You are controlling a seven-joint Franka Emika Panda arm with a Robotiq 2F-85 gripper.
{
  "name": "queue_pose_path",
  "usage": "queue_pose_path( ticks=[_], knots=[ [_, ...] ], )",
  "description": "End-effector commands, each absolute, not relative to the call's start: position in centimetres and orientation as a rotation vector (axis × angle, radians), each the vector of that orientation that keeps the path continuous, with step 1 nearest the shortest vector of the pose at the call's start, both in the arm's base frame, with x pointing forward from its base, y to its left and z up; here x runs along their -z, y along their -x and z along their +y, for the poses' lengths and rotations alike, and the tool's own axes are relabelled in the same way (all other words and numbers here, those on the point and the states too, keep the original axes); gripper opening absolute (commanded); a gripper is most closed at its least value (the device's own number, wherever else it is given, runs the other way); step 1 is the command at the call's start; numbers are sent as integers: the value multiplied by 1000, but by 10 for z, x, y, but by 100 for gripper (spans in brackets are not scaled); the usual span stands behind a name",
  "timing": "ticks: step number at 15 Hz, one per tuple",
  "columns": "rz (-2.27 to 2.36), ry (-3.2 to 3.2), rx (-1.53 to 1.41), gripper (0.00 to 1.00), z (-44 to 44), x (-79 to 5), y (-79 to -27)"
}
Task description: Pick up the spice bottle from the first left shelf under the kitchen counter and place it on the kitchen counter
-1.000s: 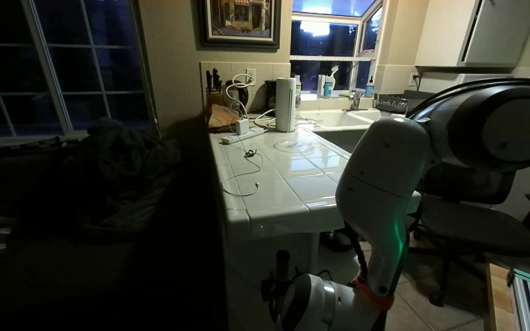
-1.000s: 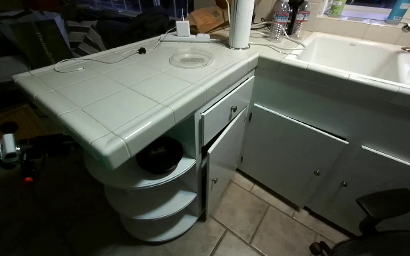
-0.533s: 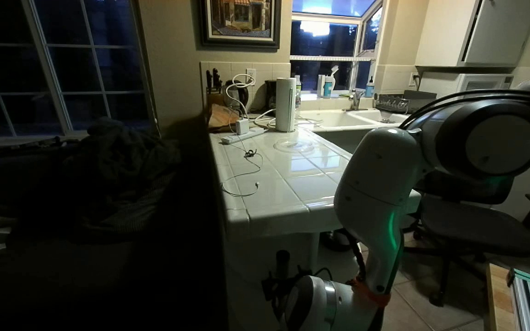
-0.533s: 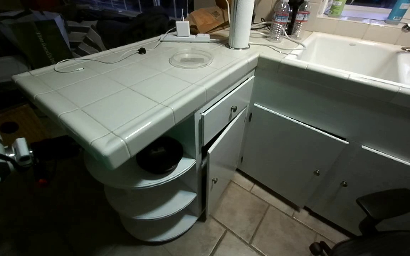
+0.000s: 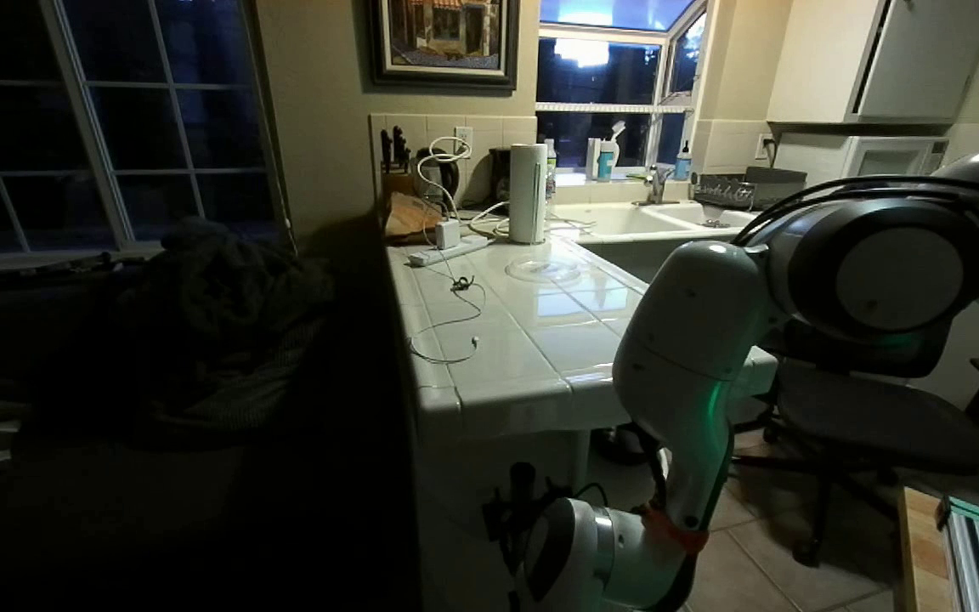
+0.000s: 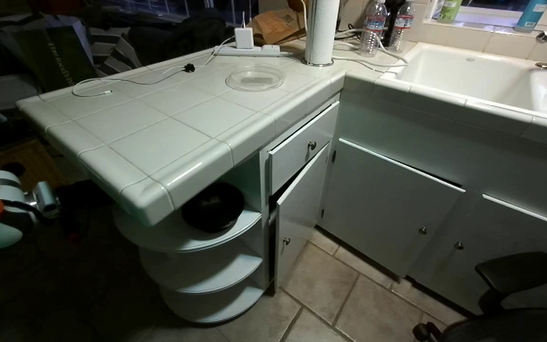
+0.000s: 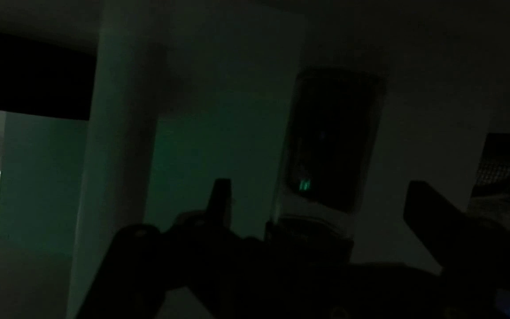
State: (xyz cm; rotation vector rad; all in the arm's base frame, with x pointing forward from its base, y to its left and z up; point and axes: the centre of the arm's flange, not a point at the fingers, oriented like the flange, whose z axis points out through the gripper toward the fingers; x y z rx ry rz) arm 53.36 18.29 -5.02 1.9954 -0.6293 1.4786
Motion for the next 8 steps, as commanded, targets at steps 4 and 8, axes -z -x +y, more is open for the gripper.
queue_pose_path(
  ticks=[4,8],
  knots=[
    [-643,-2004,-1528,100,171,64,-543],
    [-624,-2003,-1546,66,170,66,-548]
  ],
)
